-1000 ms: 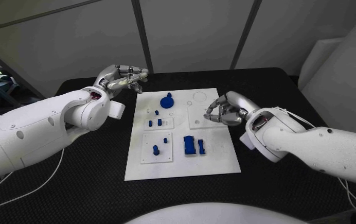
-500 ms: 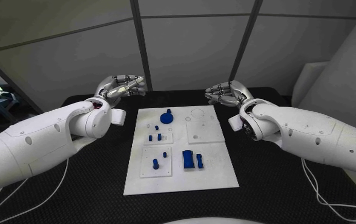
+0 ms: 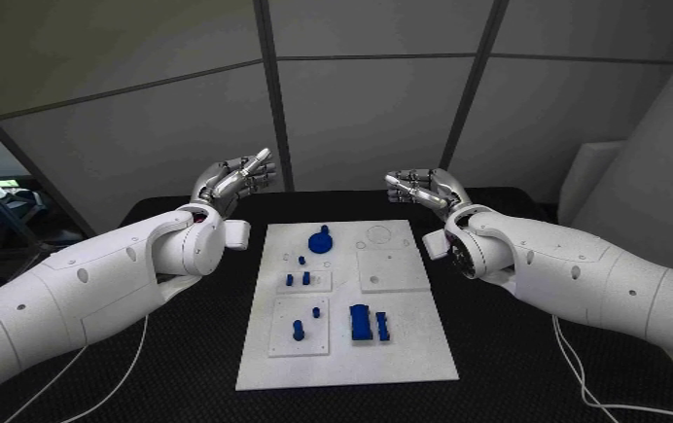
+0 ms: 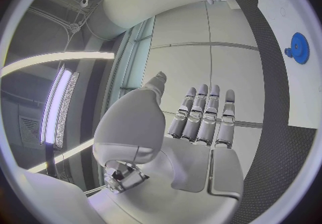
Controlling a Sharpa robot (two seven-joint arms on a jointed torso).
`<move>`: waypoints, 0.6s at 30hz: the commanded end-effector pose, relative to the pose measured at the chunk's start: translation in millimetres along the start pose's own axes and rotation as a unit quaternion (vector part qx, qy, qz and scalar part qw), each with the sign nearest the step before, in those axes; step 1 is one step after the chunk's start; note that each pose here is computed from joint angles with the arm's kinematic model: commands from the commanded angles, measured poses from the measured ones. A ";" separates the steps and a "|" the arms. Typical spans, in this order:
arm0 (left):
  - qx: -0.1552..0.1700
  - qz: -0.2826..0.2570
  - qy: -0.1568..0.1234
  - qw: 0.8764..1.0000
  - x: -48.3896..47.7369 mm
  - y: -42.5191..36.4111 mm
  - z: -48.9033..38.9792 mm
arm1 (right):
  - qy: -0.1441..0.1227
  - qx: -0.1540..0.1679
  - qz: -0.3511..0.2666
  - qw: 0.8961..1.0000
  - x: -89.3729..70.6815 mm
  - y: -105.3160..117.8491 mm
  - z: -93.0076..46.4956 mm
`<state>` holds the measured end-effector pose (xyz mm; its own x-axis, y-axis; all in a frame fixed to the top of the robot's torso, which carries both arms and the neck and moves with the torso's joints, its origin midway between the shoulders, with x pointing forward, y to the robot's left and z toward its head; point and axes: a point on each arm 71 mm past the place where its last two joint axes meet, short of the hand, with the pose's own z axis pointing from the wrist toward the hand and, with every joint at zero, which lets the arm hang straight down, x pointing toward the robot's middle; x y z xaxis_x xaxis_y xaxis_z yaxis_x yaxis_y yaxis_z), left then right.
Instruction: Assemble the parts on the task board
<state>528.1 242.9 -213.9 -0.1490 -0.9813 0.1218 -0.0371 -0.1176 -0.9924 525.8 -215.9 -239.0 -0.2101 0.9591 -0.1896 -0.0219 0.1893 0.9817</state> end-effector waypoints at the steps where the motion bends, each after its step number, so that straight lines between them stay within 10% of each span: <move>1: 0.007 0.008 -0.013 1.000 7.1 0.8 -4.5 | -0.022 -0.008 0.018 1.000 4.0 4.3 -5.4; 18: 0.013 0.053 -0.065 0.996 56.4 18.1 -55.5 | -0.097 -0.001 0.100 0.990 32.9 20.3 -57.4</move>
<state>464.6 188.8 -229.1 -0.1041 -0.9929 0.0580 -0.0576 -0.0522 -0.9970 462.6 -186.9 -226.8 -0.1099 0.9939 -0.0035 0.0139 0.0051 0.9999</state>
